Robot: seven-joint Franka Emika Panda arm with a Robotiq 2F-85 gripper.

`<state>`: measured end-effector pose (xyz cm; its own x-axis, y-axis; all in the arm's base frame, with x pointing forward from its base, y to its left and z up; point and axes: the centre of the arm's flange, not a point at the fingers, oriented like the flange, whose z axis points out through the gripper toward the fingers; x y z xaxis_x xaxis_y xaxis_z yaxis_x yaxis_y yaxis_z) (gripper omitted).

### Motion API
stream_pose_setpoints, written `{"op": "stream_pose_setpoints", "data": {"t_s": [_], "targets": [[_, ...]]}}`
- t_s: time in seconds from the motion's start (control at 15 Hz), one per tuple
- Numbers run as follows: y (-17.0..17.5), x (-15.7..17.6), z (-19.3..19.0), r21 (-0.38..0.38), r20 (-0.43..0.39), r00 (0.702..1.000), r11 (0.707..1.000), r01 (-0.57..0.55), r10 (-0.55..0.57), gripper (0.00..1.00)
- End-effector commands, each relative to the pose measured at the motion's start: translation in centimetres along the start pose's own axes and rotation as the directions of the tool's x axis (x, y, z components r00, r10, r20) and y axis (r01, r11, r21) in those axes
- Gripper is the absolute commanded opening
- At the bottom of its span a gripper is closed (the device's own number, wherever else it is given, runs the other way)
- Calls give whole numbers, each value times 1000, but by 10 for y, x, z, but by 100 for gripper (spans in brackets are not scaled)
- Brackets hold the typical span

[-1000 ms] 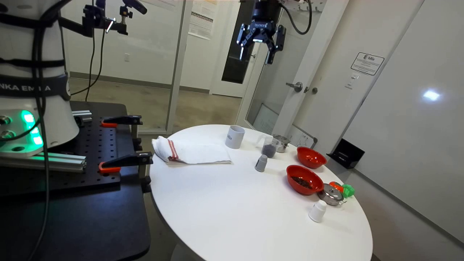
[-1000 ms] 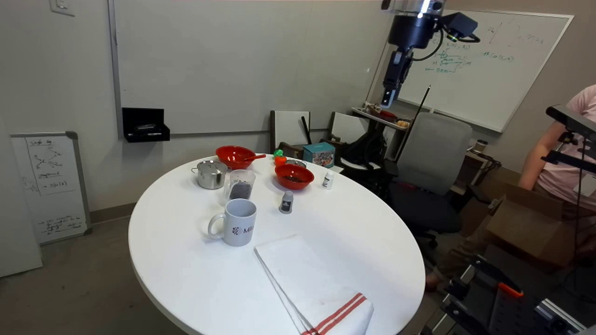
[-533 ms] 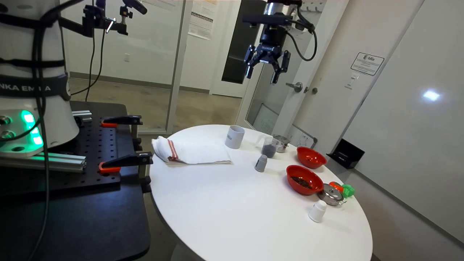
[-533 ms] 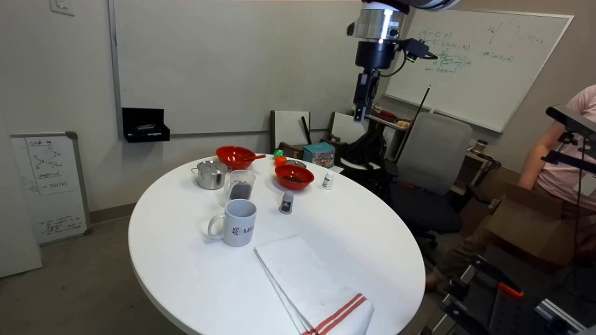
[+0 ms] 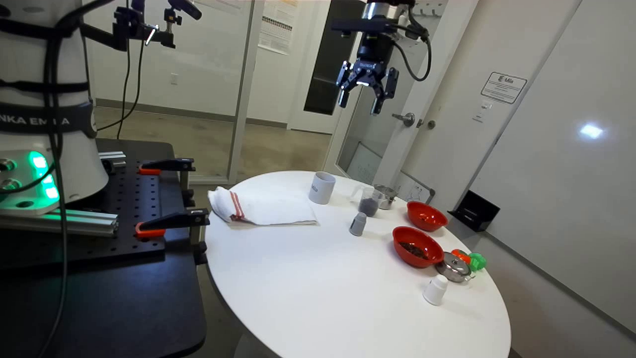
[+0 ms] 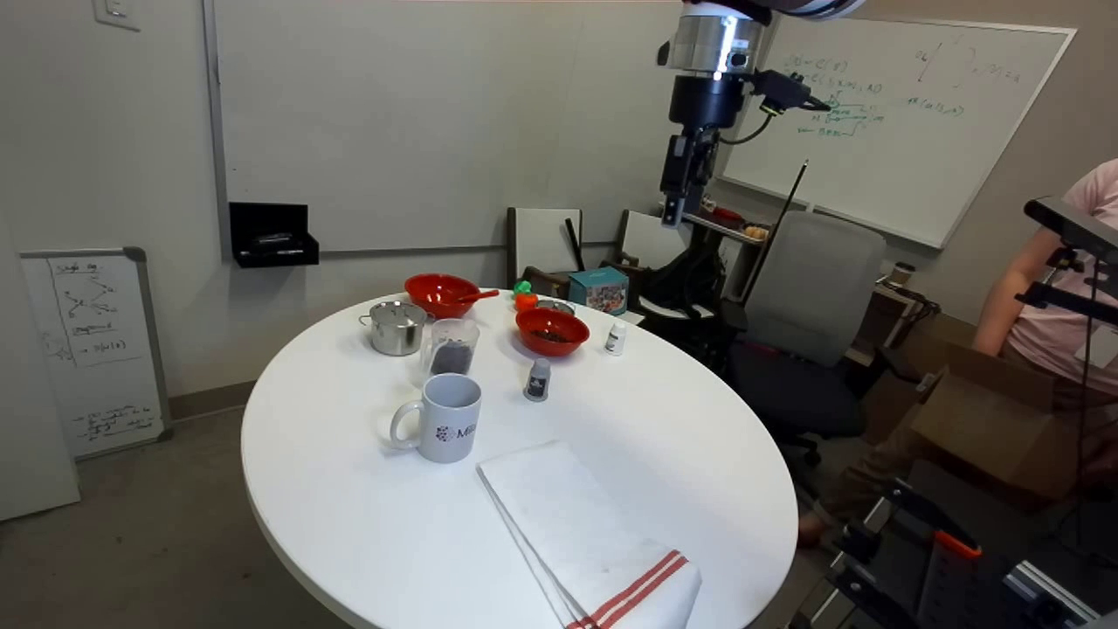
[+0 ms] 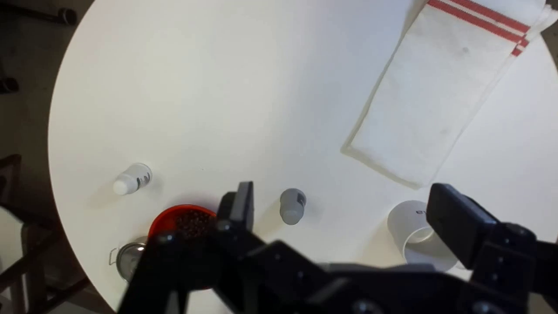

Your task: Pick up the grey salt cellar then set it down again

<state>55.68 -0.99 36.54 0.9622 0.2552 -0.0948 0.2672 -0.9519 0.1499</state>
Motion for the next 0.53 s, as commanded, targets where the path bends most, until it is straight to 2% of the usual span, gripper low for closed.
{"op": "stream_pose_setpoints", "data": {"t_s": [0.0,0.07,0.2,0.47], "targets": [[15,13,15,31,-61,981,982,-184,186,100],[21,17,21,38,-80,969,972,-231,233,100],[29,24,34,47,-100,961,966,-253,256,100],[43,64,62,55,-92,970,974,-219,224,100]]}}
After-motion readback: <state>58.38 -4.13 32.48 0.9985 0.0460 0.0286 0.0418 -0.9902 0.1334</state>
